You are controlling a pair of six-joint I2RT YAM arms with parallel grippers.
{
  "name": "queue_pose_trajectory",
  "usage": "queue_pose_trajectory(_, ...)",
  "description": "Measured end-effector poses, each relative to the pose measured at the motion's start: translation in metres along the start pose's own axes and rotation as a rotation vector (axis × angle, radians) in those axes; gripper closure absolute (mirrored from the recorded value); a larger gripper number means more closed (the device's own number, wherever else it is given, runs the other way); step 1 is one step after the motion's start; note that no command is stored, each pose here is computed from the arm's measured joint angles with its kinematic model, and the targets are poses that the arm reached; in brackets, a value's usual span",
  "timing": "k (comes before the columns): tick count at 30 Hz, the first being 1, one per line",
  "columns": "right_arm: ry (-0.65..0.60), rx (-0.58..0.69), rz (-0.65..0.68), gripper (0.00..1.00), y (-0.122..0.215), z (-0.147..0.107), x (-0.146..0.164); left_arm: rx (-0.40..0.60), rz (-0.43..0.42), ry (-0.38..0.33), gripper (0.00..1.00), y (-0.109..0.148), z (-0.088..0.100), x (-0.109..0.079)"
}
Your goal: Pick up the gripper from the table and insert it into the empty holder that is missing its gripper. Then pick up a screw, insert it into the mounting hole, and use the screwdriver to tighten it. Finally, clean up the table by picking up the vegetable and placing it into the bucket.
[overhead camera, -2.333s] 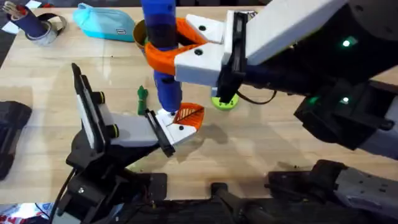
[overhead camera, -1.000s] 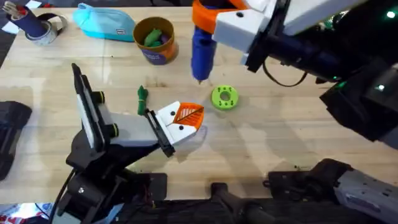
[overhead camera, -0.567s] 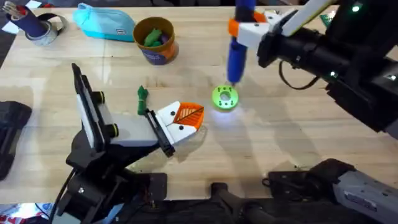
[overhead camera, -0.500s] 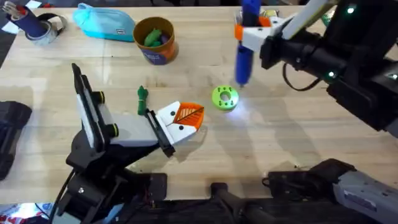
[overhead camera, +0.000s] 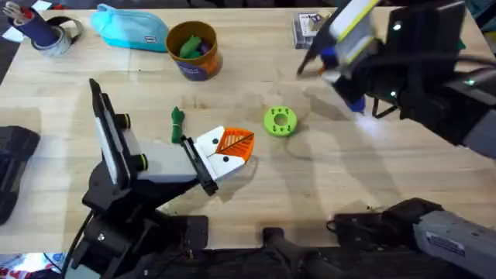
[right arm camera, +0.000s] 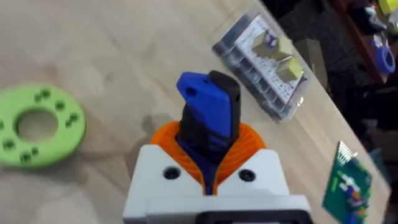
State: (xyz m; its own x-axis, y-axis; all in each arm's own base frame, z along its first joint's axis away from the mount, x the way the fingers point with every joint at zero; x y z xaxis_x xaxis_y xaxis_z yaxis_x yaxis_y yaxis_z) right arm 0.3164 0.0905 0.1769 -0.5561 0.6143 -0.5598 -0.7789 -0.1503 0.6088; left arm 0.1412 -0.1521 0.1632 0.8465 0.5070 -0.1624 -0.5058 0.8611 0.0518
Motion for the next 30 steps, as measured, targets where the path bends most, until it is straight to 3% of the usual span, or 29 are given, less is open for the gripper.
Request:
queue_pose_trajectory(6,0.2,0.051,0.053,0.959,-0.01,-0.011,0.011,0.0,0.0,0.0,0.986,0.0,0.0,0.0)
queue_pose_trajectory(22,0.327,0.127,0.28,0.959,-0.055,-0.041,0.058,0.0,0.0,0.0,0.986,0.0,0.0,0.0)
queue_pose_trajectory(23,0.338,0.134,0.29,0.911,-0.057,-0.043,0.061,0.0,0.0,0.0,0.986,0.0,0.0,0.0)
queue_pose_trajectory(25,0.367,0.141,0.306,0.64,-0.06,-0.047,0.064,0.0,0.0,0.0,0.986,0.0,0.0,0.0)
queue_pose_trajectory(26,0.373,0.145,0.312,0.566,-0.061,-0.048,0.065,0.0,0.0,0.0,0.986,0.0,0.0,0.0)
queue_pose_trajectory(27,0.389,0.145,0.317,0.379,-0.063,-0.049,0.066,0.0,0.0,0.0,0.986,0.0,0.0,0.0)
queue_pose_trajectory(29,0.407,0.14,0.313,0.096,-0.064,-0.048,0.065,0.0,0.0,0.0,0.986,0.0,0.0,0.0)
queue_pose_trajectory(30,0.413,0.135,0.307,0.031,-0.064,-0.047,0.064,0.0,0.0,0.0,0.986,0.0,0.0,0.0)
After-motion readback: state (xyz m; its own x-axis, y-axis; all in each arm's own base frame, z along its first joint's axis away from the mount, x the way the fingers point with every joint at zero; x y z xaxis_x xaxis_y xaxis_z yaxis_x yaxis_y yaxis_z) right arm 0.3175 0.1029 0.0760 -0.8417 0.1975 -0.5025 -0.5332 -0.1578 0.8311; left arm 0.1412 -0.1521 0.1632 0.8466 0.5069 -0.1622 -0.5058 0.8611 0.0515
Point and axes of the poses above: each hand's point on the last joint's axis, 136 mm out from that joint toward the fingers, its own y axis back along the fingers, its own x axis along the line the jaws close on, z = x × y, the point moved 3 cm from there along y, back along the fingers, and after that the axes turned 4 degrees about y, right-handed, at the moved point
